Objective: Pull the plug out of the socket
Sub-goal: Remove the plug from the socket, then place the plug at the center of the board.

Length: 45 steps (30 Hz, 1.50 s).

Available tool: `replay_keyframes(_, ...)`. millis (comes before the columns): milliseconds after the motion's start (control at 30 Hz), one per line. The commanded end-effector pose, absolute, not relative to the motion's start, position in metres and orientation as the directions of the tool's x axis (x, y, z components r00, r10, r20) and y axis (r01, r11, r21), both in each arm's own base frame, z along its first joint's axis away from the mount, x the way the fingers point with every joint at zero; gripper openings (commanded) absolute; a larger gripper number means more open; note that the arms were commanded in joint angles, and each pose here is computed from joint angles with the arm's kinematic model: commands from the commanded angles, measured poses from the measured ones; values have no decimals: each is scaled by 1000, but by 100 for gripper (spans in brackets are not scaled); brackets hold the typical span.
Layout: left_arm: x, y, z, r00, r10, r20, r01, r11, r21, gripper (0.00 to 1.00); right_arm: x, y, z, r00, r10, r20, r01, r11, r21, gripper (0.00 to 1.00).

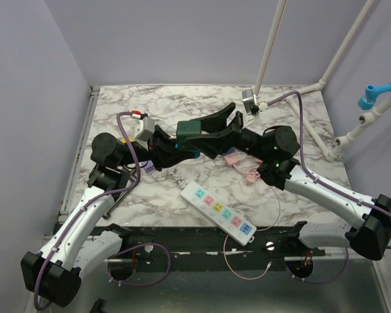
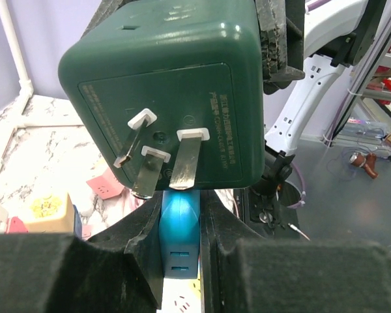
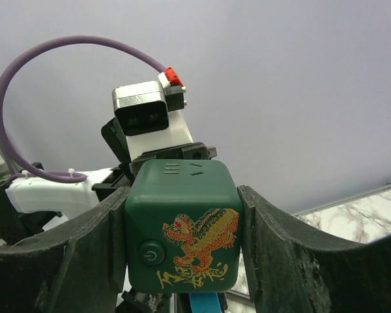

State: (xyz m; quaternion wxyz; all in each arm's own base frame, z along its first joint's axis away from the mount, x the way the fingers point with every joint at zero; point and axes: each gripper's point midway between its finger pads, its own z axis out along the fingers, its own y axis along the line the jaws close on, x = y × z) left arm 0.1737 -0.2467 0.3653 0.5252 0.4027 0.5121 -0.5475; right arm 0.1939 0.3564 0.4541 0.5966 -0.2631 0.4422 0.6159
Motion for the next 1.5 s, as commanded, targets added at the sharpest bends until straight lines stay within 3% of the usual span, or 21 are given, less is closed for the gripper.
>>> replay_keyframes(0,158,-247,314,-288,-28,-957,958,-4,-288,0,180,281,588,178,770,-613,-970,243,23,1)
replay_keyframes(433,157,-248,316,-328,-42,-944,945,-9,-328,0,164,250,605,278,827,-489,-955,294,-46,1)
replay_keyframes(600,158,-247,318,-301,-40,-953,954,2,-301,0,167,272,582,202,768,-607,-972,234,-28,1)
replay_keyframes(867,159,-245,297,-310,2,-951,950,18,-310,0,170,248,595,293,759,-582,-934,357,-5,1)
replay_keyframes(1000,183,-240,290,-295,17,-955,945,154,-289,0,191,259,589,292,694,-658,-911,410,28,1)
replay_keyframes(1100,213,-224,273,-282,66,-957,911,330,-246,0,220,270,561,252,606,-755,-872,481,95,1)
replay_keyframes(1233,241,-197,240,-287,201,-937,866,472,-165,0,245,277,515,175,506,-845,-820,550,160,1)
replay_keyframes(1467,256,-152,171,-257,505,-824,846,529,61,0,278,269,447,47,402,-915,-683,681,264,1)
